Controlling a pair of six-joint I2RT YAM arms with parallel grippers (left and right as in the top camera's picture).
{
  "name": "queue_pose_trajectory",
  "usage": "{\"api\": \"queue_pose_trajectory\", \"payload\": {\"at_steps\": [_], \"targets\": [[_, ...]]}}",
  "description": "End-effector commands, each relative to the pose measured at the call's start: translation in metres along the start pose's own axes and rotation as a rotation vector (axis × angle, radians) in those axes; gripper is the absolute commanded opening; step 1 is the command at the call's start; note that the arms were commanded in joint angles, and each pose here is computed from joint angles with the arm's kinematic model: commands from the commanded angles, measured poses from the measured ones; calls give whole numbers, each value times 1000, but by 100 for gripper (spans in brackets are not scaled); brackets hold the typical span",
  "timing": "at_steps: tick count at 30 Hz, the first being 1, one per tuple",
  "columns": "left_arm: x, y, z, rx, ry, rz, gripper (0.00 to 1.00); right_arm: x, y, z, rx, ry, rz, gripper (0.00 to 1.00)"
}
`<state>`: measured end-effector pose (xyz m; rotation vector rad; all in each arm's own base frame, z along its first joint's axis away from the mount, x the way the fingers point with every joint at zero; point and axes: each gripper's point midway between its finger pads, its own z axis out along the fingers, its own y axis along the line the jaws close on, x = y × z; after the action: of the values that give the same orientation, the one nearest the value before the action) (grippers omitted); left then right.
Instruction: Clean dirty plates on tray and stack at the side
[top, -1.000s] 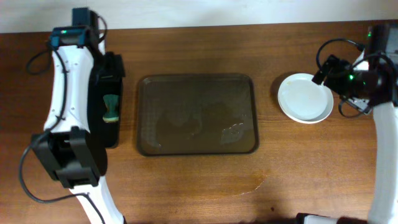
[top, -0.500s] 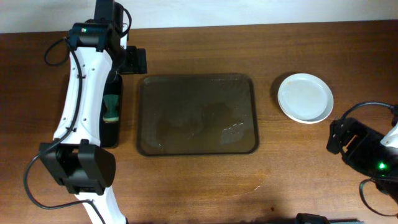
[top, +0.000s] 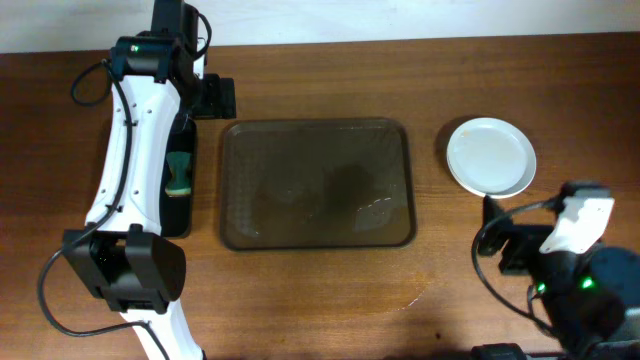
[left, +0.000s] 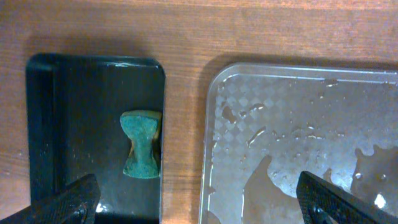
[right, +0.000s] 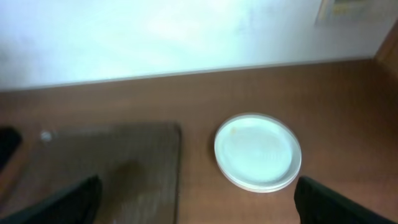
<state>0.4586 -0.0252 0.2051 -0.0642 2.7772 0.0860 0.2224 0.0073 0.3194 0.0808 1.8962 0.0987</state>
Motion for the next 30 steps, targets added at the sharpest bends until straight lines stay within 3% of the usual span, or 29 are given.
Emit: {"api": "queue_pose_trajectory", "payload": {"at_steps": [1,6,15,18,20,30], "targets": [[-5,-1,-9,11,-28,7,99,42,6,13,-58,-74,-21,98],[-4,-1,-9,11,-27,7,99,92,10,44,-107,-176,-27,98],[-4,-1,-9,11,-27,7,99,109,8,60,-130,-409,-16,98],[-4,-1,-9,11,-27,7,99,122,6,65,-123,-353,-18,98],[-4,-1,-9,11,-27,7,99,151,3,74,-106,-228,-24,98],[-4,-1,-9,11,-27,7,99,150,3,74,-108,-232,-24,98]]}}
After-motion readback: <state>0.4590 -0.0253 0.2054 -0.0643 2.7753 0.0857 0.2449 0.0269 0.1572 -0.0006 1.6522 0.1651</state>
